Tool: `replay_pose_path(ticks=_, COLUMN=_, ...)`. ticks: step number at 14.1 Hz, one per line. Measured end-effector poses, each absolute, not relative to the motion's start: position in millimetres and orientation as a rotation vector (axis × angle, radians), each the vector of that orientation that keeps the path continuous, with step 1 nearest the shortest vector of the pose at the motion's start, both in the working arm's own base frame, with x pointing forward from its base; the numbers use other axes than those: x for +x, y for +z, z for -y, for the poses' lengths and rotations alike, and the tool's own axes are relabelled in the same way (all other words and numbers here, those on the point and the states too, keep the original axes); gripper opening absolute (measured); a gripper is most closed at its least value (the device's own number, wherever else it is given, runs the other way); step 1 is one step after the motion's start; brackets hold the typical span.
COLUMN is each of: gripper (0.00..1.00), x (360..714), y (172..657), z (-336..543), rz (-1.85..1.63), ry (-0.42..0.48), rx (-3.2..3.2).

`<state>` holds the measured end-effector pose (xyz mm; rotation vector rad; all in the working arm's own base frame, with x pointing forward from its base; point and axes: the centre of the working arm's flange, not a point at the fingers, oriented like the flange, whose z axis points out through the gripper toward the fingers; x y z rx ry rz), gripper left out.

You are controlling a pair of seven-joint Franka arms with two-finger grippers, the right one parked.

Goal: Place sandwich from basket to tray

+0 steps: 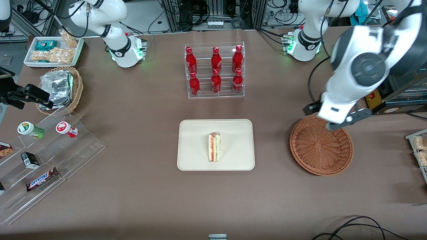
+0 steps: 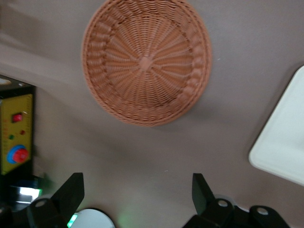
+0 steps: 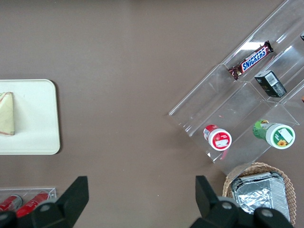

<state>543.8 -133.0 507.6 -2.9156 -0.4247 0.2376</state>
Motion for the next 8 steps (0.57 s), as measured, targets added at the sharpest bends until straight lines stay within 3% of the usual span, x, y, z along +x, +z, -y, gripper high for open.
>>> replay_pose_path(ticks=4, gripper=1.0, x=530, y=536, z=89, rz=0.141, ry=0.304, rx=-3.023)
replay_pose_path(ticks=8, gripper=1.0, x=525, y=560, z=72, rz=-0.056, ry=0.24, rx=-3.063)
